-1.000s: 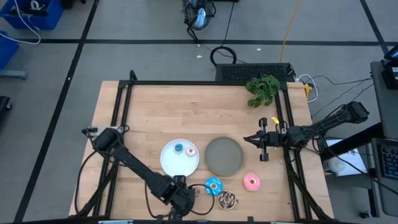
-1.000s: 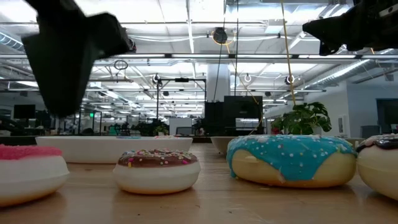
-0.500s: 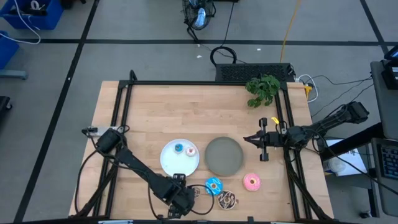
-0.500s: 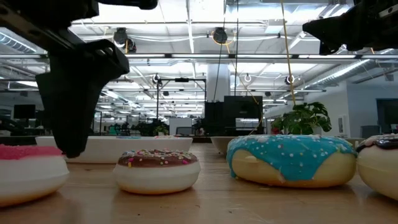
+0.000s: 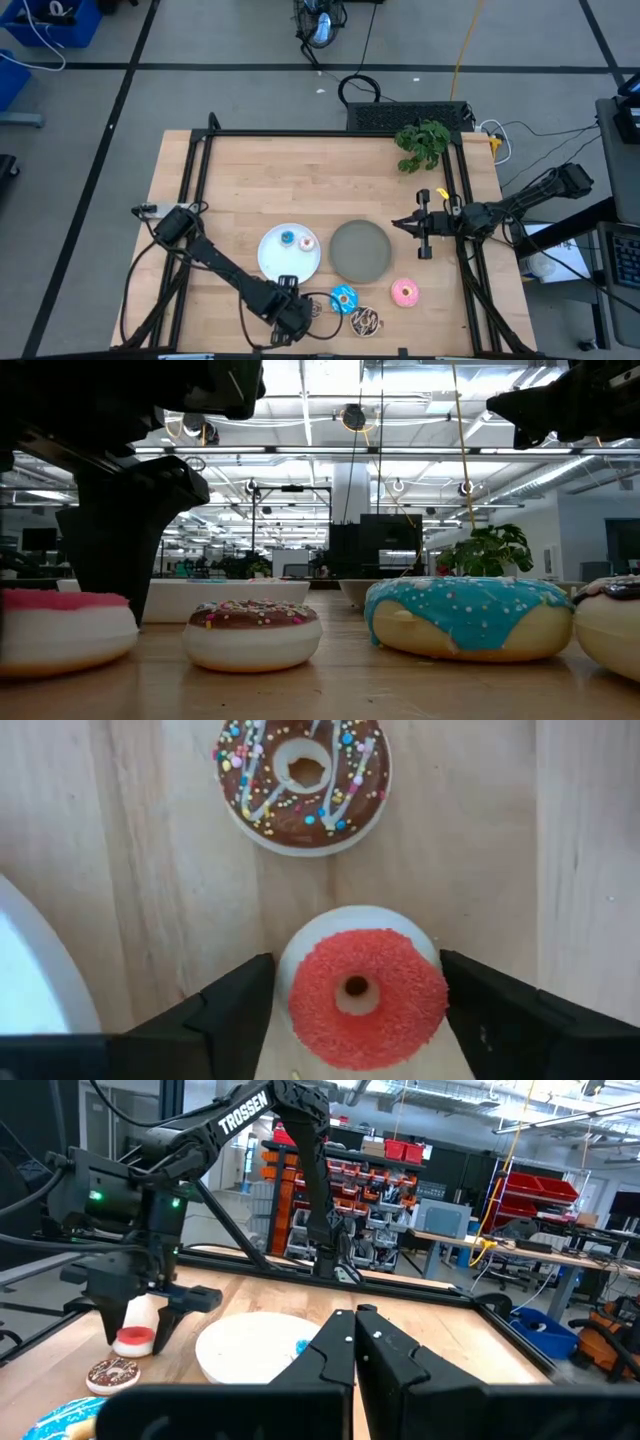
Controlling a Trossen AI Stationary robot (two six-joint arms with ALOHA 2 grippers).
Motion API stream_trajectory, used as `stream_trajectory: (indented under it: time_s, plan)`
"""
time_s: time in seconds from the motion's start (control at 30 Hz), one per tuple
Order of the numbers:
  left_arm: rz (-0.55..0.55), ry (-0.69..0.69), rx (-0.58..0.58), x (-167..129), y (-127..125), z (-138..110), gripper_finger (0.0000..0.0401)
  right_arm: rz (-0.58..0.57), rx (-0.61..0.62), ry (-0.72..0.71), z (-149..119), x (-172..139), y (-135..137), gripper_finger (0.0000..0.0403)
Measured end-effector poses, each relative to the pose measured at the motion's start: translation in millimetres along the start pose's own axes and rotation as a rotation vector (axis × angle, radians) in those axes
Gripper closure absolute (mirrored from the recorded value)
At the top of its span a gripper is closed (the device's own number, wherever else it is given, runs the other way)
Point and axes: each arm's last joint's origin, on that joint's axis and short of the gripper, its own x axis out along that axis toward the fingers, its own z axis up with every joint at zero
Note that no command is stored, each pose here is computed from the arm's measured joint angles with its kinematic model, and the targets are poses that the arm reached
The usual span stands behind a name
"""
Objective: Pick & Place donuts
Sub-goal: Put the small orange donut on the white plate
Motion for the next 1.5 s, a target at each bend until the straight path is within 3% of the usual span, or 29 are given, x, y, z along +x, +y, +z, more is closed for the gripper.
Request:
stream_trajectory:
  time_s: [0.3, 0.47, 0.87, 1.13, 1.5]
  plan:
    - [-0.029, -0.007, -0.006, -6, 2, 8, 0.0233, 0.000, 0.000, 0.000, 0, 0, 0, 0.0403]
    - [-0.041, -0.006, -0.004, -15, 4, 16, 0.0264, 0.000, 0.000, 0.000, 0, 0, 0, 0.0403]
    - [0.000, 0.026, 0.001, -40, 2, 26, 0.0267, 0.000, 0.000, 0.000, 0, 0, 0, 0.0403]
    - [0.100, 0.100, 0.007, -71, 4, 29, 0.0268, 0.000, 0.000, 0.000, 0, 0, 0, 0.0403]
    - [0.134, 0.165, 0.001, -111, 12, 36, 0.0267, 0.005, 0.012, 0.000, 0, 0, 0, 0.0403]
